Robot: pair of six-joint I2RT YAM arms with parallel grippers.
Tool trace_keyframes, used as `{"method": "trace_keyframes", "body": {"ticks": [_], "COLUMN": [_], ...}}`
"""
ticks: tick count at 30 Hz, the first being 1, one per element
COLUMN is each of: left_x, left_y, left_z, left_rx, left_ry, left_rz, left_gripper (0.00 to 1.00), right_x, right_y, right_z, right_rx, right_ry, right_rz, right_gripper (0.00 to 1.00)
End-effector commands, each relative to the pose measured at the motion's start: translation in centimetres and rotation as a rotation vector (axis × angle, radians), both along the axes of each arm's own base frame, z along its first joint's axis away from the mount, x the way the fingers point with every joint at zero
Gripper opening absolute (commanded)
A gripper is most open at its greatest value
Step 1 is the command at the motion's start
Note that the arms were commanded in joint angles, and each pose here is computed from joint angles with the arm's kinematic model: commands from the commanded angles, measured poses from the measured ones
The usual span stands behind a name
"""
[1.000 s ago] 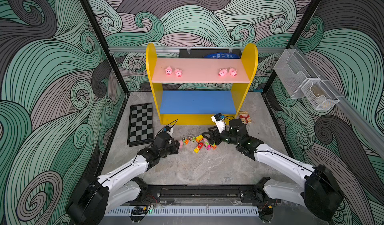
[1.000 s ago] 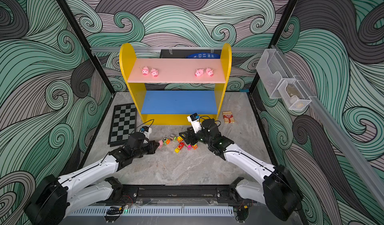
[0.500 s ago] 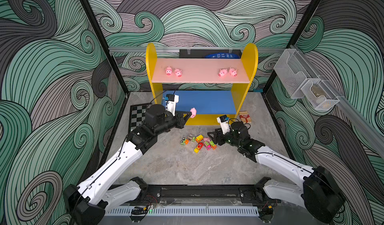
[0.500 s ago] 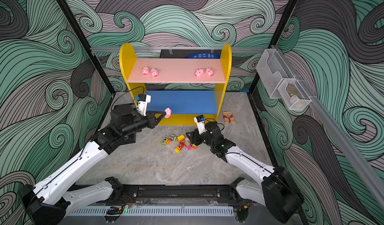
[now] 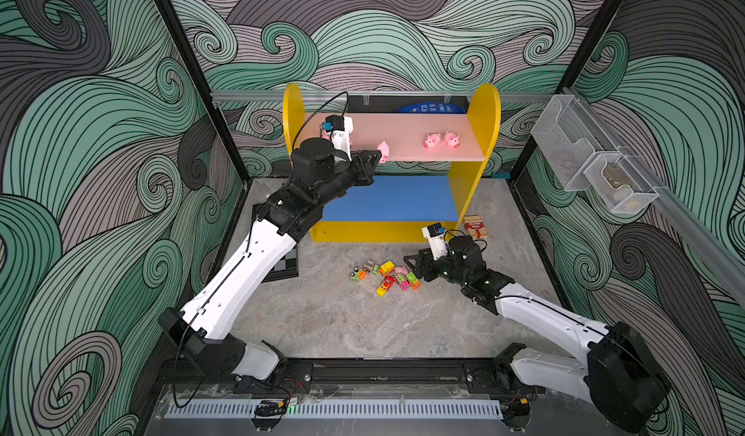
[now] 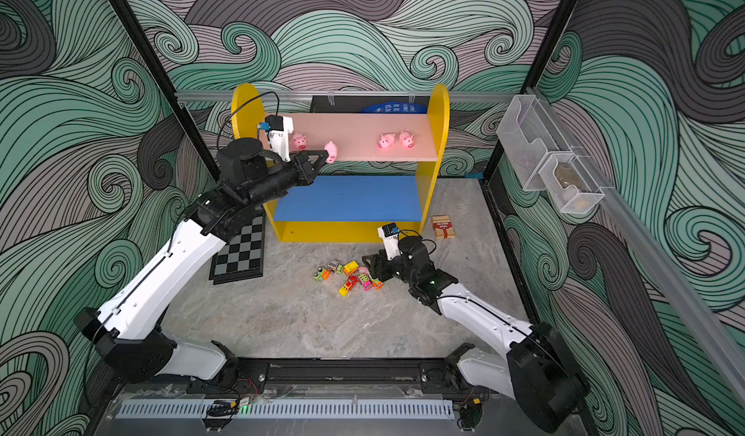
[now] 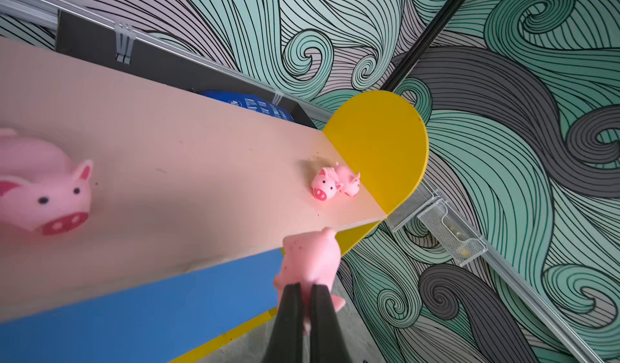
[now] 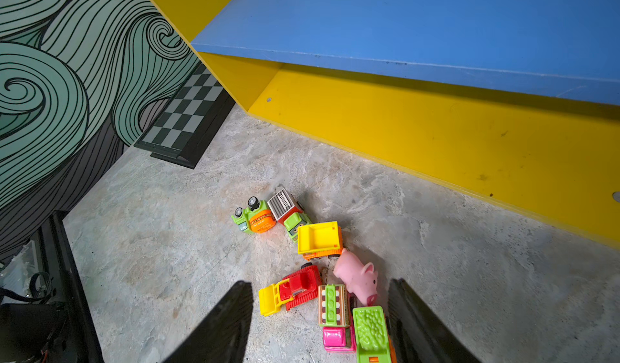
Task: Organize plastic toys on shelves
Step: Pick up the plastic toy at the center of the board, then place the plastic toy on the shelf.
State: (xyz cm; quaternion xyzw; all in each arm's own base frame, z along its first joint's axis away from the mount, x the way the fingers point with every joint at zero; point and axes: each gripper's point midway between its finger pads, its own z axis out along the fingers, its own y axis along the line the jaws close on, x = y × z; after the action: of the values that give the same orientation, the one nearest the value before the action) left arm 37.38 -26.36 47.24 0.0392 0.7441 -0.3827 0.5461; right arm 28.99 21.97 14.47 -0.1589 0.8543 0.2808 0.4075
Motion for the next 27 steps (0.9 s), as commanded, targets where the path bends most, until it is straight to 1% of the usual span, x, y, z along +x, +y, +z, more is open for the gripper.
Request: {"method": "trace_keyframes", "body": {"ticks": [1,7,11,16,22,27], "left_x": [1.7,4.0,4.8,5.6,6.0,6.4], "left_y": [0.4,0.7,1.6,2.8,3.7,3.5], "left_z": [-0.2,0.5,0.9,0.2,0.0,-0.2], "left_rx": [0.022,0.028,0.025,0.039,0.033,0.025], "left_ry": [0.031,0.065,0.078,0.113,0.127,0.135], "left_rz": [0.069,0.131,0.169,0.222,0.239,0.23], "left_gripper": [0.0,0.0,0.0,0.0,0.0,0.0], "right_x": [0.0,-0.2,-0.2,-0.2,-0.3,-0.2], "right_y": [-0.4,-0.3,-0.4,-0.4,-0.4,-0.5], "right_z": [0.0,0.1,0.1,0.1,0.1,0.1], "right_rx": [0.009,0.021,0.025,0.028,0.031,0.031], "right_ry": [0.002,0.006,0.008,0.012,0.013,0.014], "right_rz": [-0.019,-0.02,-0.024,-0.026,-0.029,-0.03], "right_gripper": [0.67,0.67,0.67,0.67,0.67,0.67]}}
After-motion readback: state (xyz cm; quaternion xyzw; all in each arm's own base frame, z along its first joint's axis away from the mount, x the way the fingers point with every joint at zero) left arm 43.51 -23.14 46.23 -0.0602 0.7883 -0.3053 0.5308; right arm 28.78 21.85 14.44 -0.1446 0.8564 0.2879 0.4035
